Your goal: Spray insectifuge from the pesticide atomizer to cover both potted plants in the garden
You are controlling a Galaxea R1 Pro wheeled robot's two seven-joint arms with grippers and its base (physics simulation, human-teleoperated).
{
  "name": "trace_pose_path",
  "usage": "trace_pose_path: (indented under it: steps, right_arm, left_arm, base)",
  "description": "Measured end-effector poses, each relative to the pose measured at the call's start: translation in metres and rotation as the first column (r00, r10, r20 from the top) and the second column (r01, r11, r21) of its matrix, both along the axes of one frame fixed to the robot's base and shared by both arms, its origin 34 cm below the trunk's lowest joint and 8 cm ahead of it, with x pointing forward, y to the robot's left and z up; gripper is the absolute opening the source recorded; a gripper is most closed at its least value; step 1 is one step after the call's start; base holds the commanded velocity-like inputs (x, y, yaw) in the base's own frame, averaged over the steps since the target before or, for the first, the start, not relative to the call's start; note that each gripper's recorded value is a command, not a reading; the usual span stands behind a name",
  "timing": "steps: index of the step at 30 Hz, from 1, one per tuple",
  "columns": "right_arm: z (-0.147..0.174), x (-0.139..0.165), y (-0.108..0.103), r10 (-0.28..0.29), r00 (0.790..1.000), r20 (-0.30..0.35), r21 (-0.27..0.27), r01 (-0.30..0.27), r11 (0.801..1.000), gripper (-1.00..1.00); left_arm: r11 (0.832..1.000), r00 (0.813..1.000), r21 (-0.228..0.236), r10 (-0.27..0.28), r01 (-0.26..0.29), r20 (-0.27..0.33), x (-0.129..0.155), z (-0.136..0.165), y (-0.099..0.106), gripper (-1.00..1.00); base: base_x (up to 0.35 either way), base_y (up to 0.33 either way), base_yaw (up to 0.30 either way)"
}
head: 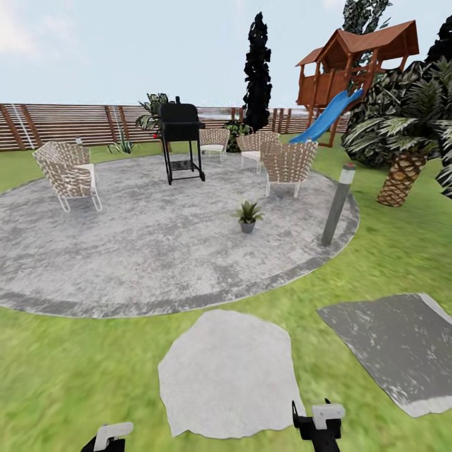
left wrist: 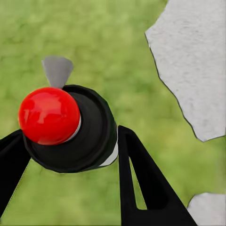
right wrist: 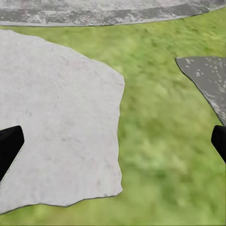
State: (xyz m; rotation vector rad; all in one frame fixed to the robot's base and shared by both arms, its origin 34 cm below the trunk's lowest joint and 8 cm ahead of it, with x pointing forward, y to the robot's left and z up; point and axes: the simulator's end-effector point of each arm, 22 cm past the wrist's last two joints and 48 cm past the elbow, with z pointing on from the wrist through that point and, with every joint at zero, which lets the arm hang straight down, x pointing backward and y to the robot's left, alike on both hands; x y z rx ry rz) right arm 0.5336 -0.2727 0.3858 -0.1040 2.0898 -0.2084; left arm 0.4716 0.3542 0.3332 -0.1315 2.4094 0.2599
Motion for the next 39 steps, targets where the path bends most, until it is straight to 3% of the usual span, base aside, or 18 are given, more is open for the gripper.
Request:
trace_pose_path:
  steps: [39]
  right_arm:
    - [0.0000,0.0000,0.0008,0.000,1.000,0.000,0.001,0.000,1.000,1.00]
  left_arm:
    - [1.000,1.000,0.000,-0.001,0.001,0.000,0.0000,0.0000,-0.0001,-1.00]
  base:
    - [0.335,0.043,0.000]
